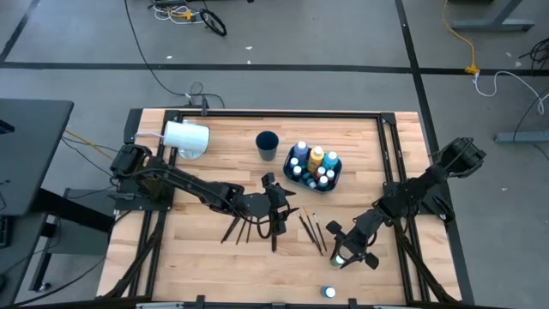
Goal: Pick & Place Paint Supplies
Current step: Put the small green paint bottle into the blue bin
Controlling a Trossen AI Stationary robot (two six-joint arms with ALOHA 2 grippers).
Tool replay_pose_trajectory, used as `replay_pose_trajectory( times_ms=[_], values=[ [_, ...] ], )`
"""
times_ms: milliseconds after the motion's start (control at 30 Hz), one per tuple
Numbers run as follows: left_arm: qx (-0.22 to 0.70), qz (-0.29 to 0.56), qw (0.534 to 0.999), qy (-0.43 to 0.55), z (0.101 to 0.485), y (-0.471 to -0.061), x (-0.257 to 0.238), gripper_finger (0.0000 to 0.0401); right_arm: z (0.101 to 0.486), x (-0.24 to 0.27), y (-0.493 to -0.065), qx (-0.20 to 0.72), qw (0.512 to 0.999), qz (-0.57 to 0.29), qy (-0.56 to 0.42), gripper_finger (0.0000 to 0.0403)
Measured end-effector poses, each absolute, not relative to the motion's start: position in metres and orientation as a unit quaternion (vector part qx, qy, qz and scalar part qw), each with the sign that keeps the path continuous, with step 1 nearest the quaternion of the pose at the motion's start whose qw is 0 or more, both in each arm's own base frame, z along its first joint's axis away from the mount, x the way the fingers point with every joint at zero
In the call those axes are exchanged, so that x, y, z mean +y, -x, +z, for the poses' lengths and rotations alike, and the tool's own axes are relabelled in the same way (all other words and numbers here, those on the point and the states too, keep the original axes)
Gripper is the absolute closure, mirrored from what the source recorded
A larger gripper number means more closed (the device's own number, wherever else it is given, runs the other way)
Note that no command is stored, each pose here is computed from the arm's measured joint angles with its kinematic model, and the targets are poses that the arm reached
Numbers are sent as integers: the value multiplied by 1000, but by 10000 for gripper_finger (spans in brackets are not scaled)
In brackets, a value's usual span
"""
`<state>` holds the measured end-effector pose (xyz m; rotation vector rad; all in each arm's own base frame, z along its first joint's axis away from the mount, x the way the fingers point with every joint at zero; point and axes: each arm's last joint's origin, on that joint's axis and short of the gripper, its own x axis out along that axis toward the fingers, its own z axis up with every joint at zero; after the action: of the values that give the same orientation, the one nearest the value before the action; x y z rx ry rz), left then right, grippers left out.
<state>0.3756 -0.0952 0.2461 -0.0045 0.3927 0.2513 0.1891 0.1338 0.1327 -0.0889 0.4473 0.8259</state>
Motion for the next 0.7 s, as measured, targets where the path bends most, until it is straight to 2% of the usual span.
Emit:
replay_pose_trajectory(
  times_ms=[300,500,700],
  values=[
    [195,125,973,2,246,-376,-95,174,134,134,-190,208,893,398,39,239],
    [195,125,973,2,246,-376,-95,174,137,133,-192,194,900,389,37,291],
    [190,129,973,24,246,-376,-95,174,162,127,-206,136,926,352,1,291]
  ],
)
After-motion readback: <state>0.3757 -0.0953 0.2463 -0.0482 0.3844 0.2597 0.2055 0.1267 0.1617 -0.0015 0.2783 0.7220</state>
